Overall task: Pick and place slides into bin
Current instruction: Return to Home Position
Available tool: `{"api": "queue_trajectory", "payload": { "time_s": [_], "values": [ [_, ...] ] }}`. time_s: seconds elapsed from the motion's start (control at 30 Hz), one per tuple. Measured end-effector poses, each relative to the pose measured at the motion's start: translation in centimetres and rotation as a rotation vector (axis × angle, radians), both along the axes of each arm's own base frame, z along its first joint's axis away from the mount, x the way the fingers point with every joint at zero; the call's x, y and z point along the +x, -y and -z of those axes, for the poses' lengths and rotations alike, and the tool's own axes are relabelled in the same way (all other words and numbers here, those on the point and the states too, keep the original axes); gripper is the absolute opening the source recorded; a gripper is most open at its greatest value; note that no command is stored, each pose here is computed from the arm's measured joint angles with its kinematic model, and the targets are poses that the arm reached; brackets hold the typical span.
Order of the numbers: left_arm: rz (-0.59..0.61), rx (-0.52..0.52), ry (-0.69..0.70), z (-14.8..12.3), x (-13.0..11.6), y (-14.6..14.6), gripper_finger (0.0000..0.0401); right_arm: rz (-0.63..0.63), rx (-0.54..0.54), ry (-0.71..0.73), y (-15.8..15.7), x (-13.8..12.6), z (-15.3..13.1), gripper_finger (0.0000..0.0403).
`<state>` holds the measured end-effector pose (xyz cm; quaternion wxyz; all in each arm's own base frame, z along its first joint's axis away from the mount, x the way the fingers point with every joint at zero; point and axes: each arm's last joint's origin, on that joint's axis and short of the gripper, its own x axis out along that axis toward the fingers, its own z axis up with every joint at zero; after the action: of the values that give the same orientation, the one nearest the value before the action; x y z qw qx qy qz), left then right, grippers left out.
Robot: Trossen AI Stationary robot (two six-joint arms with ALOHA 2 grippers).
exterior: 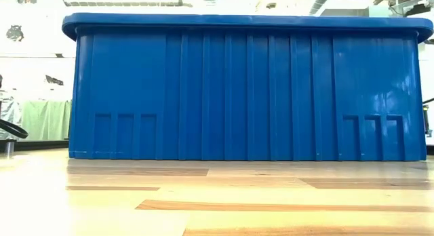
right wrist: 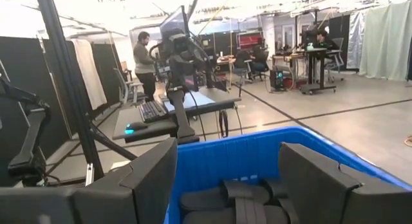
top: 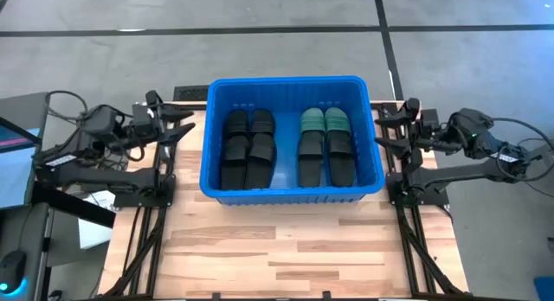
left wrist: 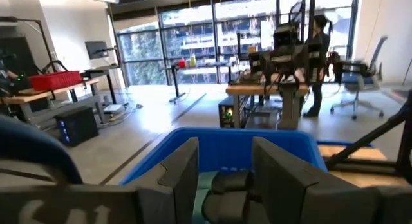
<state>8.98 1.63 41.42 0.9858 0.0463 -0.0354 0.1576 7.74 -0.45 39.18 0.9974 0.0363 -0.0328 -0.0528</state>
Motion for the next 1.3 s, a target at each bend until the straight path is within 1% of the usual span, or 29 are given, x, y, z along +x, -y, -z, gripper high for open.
{"api": "queue_trajectory", "payload": {
  "time_s": [0.17, 0.27, 0.53, 0.67, 0.73, 0.83, 0.93, 1.1, 1.2, 1.3],
  "values": [
    [0.036, -0.032, 0.024, 1.2, -0.8, 0.2, 0.0133, 0.0, 0.001, -0.02, 0.0, 0.1, 0.2, 0.0256],
    [0.063, -0.033, 0.016, 1.4, -0.7, 0.3, 0.0133, 0.0, 0.001, -0.02, 0.0, 0.1, 0.2, 0.0256],
    [0.072, -0.035, 0.0, 1.6, -0.5, 0.3, 0.0133, 0.0, 0.008, -0.02, 0.0, 0.1, 0.2, 0.0256],
    [0.186, -0.028, -0.011, 1.6, -0.4, 0.6, 0.0133, -0.001, 0.011, -0.033, 0.0, 0.1, 0.3, 0.0256],
    [0.236, -0.041, -0.024, 1.8, -0.4, 0.7, 0.0133, -0.002, 0.013, -0.052, 0.0, 0.1, 0.5, 0.0256],
    [0.276, -0.078, -0.074, 2.3, -0.4, 0.8, 0.0133, -0.005, 0.034, -0.08, 0.0, 0.1, 0.8, 0.0256],
    [0.297, -0.094, -0.084, 2.4, -0.4, 0.9, 0.0133, -0.005, 0.037, -0.086, 0.0, 0.1, 0.9, 0.0256],
    [0.304, -0.119, -0.115, 2.7, -0.4, 0.9, 0.0133, -0.005, 0.037, -0.086, 0.0, 0.1, 0.9, 0.0256],
    [0.284, -0.125, -0.147, 3.1, -0.4, 0.9, 0.0133, -0.005, 0.037, -0.085, 0.0, 0.1, 0.9, 0.0256],
    [0.27, -0.083, -0.143, 3.0, -0.4, 0.8, 0.0133, -0.005, 0.04, -0.085, 0.0, 0.1, 0.9, 0.0256]
  ]
}}
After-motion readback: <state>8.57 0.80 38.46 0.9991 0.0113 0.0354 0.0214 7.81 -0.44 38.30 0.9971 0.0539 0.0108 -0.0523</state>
